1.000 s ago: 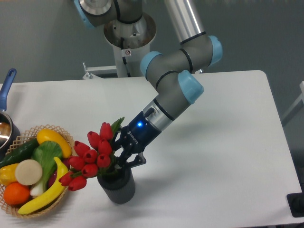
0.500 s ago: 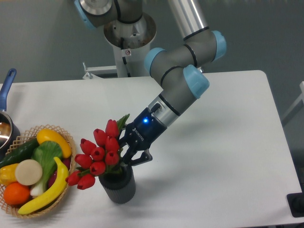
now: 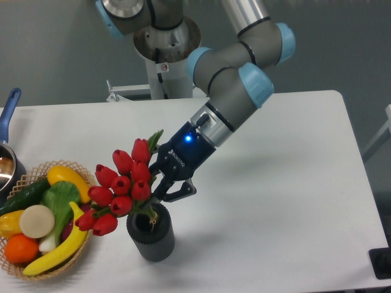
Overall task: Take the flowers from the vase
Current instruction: 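Lift the gripped tulip bunch up and out of the black vase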
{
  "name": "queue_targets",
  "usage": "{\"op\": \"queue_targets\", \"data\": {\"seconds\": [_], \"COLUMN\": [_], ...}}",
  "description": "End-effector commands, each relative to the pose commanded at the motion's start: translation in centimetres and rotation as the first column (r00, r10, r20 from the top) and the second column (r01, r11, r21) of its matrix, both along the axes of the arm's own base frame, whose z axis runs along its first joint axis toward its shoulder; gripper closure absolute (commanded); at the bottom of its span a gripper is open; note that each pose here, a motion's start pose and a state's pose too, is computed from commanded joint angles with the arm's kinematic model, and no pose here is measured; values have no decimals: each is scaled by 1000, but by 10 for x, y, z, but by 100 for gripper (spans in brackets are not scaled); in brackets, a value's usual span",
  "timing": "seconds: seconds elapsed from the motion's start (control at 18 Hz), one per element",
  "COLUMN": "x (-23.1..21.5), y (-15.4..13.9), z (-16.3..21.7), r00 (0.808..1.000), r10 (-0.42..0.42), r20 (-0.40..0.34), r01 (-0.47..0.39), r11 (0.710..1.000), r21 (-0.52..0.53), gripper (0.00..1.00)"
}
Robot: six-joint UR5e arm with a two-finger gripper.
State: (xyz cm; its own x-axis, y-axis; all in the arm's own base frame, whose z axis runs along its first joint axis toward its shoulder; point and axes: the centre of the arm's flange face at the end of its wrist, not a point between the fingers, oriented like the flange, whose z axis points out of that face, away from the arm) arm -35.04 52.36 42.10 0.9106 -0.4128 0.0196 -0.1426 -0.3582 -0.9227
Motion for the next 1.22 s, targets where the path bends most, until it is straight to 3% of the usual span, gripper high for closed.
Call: {"op": "queue_targets", "data": {"seconds": [0.61,1.22], "x": [-5,-7], "y": [9,-15], "z": [62,121], "r00": [998,983], "r10": [52,145], "r20": [45,109], "r01": [-53,-147], "r11": [999,989], "r21": [14,11], "gripper": [60,60]}}
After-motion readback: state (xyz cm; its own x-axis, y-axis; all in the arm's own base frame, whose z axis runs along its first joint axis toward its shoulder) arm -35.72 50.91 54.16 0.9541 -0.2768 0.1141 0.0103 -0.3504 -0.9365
